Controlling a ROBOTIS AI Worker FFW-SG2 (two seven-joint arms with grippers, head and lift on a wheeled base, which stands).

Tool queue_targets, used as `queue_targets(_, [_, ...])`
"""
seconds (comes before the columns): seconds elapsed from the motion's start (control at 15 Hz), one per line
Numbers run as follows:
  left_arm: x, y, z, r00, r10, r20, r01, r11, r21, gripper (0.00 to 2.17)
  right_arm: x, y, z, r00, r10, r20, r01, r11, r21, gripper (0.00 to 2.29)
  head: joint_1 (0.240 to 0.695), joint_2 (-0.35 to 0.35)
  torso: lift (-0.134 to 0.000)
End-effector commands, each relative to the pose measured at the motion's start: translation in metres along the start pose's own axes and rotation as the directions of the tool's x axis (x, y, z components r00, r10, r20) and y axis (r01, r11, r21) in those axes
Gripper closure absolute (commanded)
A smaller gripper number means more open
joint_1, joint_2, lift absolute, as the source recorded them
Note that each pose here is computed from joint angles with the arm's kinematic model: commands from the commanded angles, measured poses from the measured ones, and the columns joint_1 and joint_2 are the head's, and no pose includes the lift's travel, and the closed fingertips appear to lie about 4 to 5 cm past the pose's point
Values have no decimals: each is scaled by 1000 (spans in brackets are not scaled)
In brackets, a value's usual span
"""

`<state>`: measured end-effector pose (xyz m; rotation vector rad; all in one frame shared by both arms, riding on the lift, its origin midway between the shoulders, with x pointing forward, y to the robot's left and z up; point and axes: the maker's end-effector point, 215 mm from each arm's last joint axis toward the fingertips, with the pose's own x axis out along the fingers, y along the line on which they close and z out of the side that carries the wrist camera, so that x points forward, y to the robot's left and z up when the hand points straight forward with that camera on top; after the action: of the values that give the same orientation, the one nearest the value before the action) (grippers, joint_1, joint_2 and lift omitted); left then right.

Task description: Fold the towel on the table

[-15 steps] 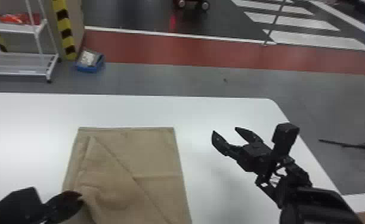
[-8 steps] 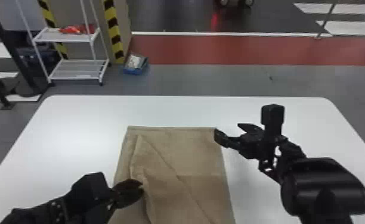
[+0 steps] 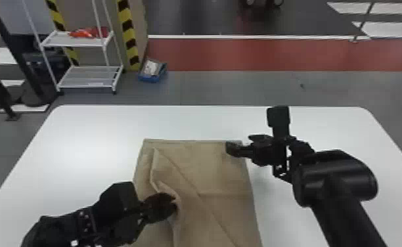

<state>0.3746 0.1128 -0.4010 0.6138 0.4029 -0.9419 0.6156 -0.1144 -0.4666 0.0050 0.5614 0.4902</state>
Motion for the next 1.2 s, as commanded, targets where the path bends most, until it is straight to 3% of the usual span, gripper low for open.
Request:
queue_targets(0.0, [8, -2, 7, 1000, -13, 12, 13, 1000, 1, 2148, 8, 9, -9, 999, 12, -34, -12, 1000, -24, 232, 695, -3, -115])
queue_targets(0.13, [9, -3, 7, 1000, -18, 14, 18, 1000, 1, 2145, 10, 16, -9, 999, 30, -37, -31, 999, -38, 529, 695, -1, -115])
queue_targets(0.4, [10, -4, 7, 1000, -20, 14, 20, 1000, -3, 2148, 9, 13, -14, 998, 20, -53, -22, 999, -39, 1605, 695, 6, -115])
queue_targets(0.47, [10, -3, 7, 1000, -16, 14, 16, 1000, -3, 2148, 8, 10, -17, 998, 12, -57, -14, 999, -37, 1717, 695, 6, -115])
queue_targets(0.6, [9, 11, 9, 999, 36, 18, -36, 999, 0, 2148, -3, -12, -10, 999, -28, -29, 28, 1000, -3, 1784, 695, 2, -115])
queue_targets(0.8, [-2, 49, -11, 990, 142, -23, -143, 989, -48, 2148, -57, -77, -13, 992, -123, 23, 119, 981, 151, 1784, 695, -29, -115])
queue_targets(1.07, [-14, 80, -24, 970, 238, -53, -243, 962, -121, 2148, -174, -162, -53, 950, -304, 65, 278, 923, 266, 1784, 695, -89, -115])
queue_targets(1.13, [-14, 84, -24, 966, 255, -52, -260, 957, -130, 2145, -202, -174, -70, 938, -340, 64, 310, 908, 281, 1784, 695, -140, -115])
